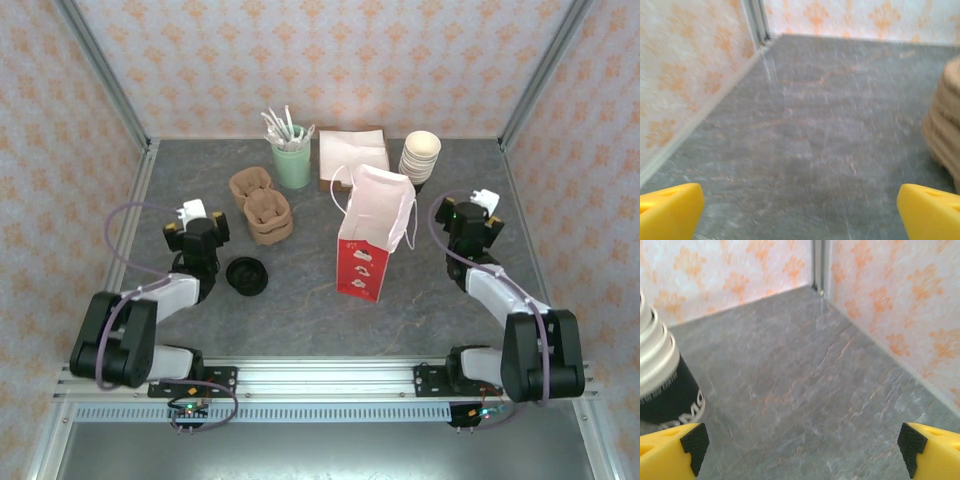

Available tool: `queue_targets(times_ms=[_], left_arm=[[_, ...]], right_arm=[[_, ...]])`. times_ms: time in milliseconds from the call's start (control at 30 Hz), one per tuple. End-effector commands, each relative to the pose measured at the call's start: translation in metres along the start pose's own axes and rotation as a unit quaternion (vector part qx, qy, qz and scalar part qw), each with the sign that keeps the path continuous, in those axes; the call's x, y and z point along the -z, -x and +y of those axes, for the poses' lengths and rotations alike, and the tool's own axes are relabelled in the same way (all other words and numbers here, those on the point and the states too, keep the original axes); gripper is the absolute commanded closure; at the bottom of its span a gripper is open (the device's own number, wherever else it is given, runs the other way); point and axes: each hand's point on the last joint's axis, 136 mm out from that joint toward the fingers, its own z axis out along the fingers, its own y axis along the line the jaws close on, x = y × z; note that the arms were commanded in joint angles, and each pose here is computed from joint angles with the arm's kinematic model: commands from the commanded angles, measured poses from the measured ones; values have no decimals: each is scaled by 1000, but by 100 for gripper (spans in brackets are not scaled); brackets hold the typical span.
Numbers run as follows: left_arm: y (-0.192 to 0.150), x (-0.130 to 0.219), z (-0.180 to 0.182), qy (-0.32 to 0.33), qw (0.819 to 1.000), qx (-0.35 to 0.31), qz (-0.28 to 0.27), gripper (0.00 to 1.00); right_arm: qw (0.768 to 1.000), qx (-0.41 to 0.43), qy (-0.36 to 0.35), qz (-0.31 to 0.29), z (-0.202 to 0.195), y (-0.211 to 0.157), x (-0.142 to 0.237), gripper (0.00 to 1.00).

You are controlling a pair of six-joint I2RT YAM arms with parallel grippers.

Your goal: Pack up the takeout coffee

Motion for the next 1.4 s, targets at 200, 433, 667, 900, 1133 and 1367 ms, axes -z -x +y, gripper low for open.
queue_targets(times_ms=[200,433,667,900,1133,1367], left_arm=[[80,53,36,62,989,131,22,0],[97,75,11,-9,985,141,103,0],[93,90,-16,-77,979,113,153,0],[93,95,-33,-118,972,94,180,0],[95,95,-36,-123,972,88,181,0],[93,94,-33,-115,973,83,183,0]], right_arm=[[984,-132,-69,93,-6,56,26,1],[965,-189,15,184,51,77,17,18],[955,-187,19,228,79,84,0,23],[957,-155,13,245,103,84,-15,28],[960,-123,-1,251,113,83,-30,36],[959,-106,-2,262,121,82,-41,47]])
